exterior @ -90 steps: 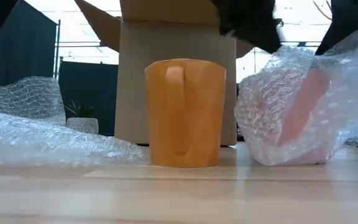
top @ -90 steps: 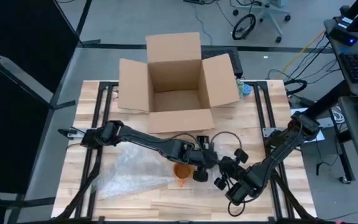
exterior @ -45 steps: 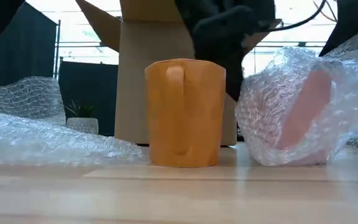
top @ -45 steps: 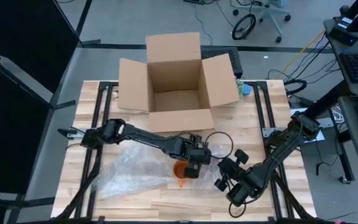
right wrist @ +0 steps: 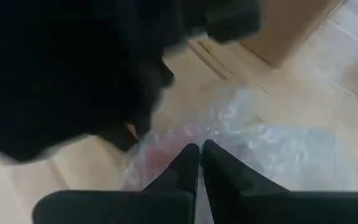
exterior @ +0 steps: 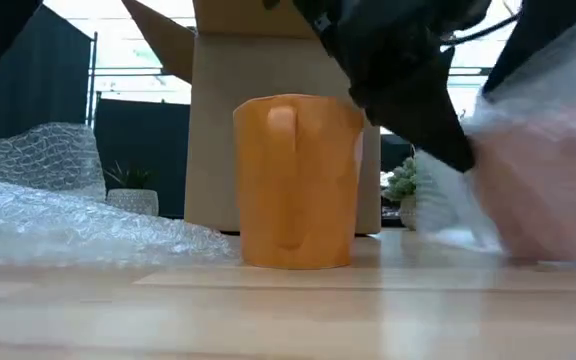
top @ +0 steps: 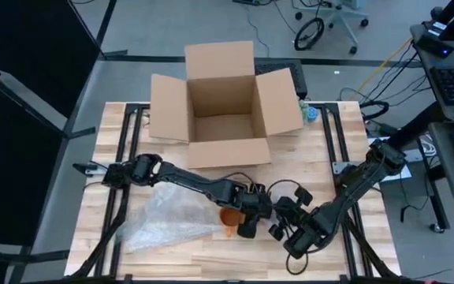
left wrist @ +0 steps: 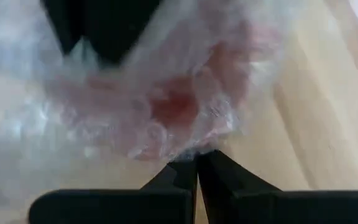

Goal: Wrap mug
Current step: Wrap the pink mug with the transparent bubble wrap

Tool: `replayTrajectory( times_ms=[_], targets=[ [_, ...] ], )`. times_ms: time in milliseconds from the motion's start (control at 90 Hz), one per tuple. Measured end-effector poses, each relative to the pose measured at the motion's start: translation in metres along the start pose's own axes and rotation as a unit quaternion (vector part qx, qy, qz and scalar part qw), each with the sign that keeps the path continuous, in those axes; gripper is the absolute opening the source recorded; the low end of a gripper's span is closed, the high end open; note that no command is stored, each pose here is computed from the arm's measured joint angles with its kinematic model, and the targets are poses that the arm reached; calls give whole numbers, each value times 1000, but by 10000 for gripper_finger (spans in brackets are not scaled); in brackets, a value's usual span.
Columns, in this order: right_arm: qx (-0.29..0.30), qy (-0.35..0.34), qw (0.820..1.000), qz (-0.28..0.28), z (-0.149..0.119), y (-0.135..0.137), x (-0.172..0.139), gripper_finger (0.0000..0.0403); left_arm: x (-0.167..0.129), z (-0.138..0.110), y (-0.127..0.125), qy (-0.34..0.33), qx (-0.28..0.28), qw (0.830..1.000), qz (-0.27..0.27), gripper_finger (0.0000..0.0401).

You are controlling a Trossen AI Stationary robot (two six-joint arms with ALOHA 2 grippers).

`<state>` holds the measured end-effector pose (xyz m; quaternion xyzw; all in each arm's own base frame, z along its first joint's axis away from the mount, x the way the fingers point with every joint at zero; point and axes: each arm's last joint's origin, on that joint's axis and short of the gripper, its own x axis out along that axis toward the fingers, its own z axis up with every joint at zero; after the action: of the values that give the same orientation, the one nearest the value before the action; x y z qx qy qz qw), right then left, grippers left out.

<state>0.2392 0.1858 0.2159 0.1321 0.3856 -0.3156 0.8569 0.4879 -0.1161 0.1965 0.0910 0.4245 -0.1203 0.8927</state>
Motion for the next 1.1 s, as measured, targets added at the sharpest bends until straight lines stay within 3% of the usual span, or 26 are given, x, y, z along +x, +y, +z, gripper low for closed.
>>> replayTrajectory(
  times_ms=[311, 656, 844, 967, 1100],
  targets=[
    [-3, 45, 999, -13, -7, -3, 11, 4, 3, 1, 1, -7, 0, 1000, 2, 0],
    [26, 38, 999, 9, -10, 0, 17, 4, 0, 2, -3, -3, -2, 1000, 0, 0],
    [46, 53, 998, -6, -21, -8, 27, 4, -15, 19, -8, -27, 7, 1000, 6, 0],
    [44, 60, 997, -6, -22, -9, 28, 4, -22, 29, -12, -44, 14, 999, 18, 0],
    [43, 60, 997, 1, -21, -7, 28, 4, -24, 33, -11, -58, 12, 996, 64, 0]
  ],
)
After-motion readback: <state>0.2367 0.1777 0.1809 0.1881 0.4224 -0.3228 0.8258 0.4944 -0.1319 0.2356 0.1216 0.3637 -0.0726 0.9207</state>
